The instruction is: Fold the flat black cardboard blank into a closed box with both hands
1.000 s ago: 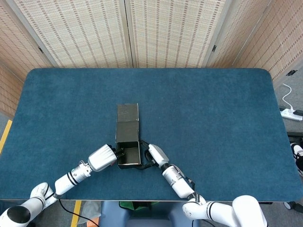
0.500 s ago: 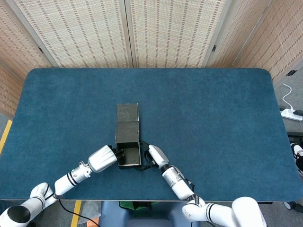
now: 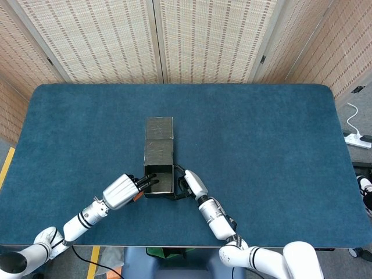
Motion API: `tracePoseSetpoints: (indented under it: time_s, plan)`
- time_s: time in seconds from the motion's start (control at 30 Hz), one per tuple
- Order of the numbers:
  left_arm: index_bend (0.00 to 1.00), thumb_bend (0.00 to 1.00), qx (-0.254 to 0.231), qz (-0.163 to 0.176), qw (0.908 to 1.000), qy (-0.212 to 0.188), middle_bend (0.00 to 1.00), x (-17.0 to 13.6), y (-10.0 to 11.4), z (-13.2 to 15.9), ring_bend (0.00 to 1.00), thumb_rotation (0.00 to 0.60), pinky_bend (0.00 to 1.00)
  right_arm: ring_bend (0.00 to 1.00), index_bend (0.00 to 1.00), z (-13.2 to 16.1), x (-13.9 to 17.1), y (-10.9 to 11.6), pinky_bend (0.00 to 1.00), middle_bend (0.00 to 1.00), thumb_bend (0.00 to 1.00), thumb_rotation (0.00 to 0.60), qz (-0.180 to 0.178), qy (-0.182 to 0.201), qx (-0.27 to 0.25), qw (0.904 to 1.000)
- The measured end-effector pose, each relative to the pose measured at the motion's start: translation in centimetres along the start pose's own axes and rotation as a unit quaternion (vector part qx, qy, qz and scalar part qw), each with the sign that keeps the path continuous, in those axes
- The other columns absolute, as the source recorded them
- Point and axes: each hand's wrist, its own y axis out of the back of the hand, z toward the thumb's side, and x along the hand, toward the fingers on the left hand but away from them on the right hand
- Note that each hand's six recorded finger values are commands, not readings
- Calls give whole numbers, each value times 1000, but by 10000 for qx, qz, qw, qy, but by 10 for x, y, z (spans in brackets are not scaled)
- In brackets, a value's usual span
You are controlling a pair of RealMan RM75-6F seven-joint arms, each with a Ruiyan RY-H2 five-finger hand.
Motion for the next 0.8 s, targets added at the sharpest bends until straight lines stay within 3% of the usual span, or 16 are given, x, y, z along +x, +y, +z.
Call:
tracePoseSetpoints:
  time_s: [0.13, 0.23, 0.27, 0.4, 0.5, 0.63, 0.8]
  plan:
    - [201, 309, -139, 161, 9997, 113, 267, -2, 13, -4, 766, 600, 860, 789, 532, -2, -6, 3, 1000, 566, 238, 600, -70, -73, 47, 9999]
    - [169, 304, -472, 242, 9982, 284, 242, -4, 20, -8, 764, 600, 867, 781, 493, -5, -11, 4, 1000, 492, 236, 600, -106, -152, 117, 9998]
    - [154, 299, -674, 254, 9967, 373, 229, -4, 22, -11, 760, 600, 871, 776, 453, -6, -13, 3, 1000, 455, 235, 600, -116, -170, 135, 9997]
    - [84, 282, -1557, 152, 9850, 726, 174, -7, 24, -19, 740, 600, 884, 730, 136, -9, -18, 0, 1000, 238, 186, 600, -125, -238, 243, 9993]
    - [7, 256, -2361, -97, 9663, 1024, 110, -10, 20, -26, 716, 600, 888, 697, 9, -13, -17, -4, 1000, 129, 90, 600, -57, -259, 319, 9991]
    - [0, 242, -3320, -462, 9321, 1371, 57, -15, 12, -33, 699, 600, 889, 671, 0, -16, -11, -8, 1000, 70, 2, 600, 81, -231, 313, 9992]
    - [0, 228, -4144, -775, 8902, 1726, 8, -20, 2, -43, 678, 600, 889, 659, 0, -15, 0, -11, 1000, 49, 0, 600, 263, -144, 321, 9990]
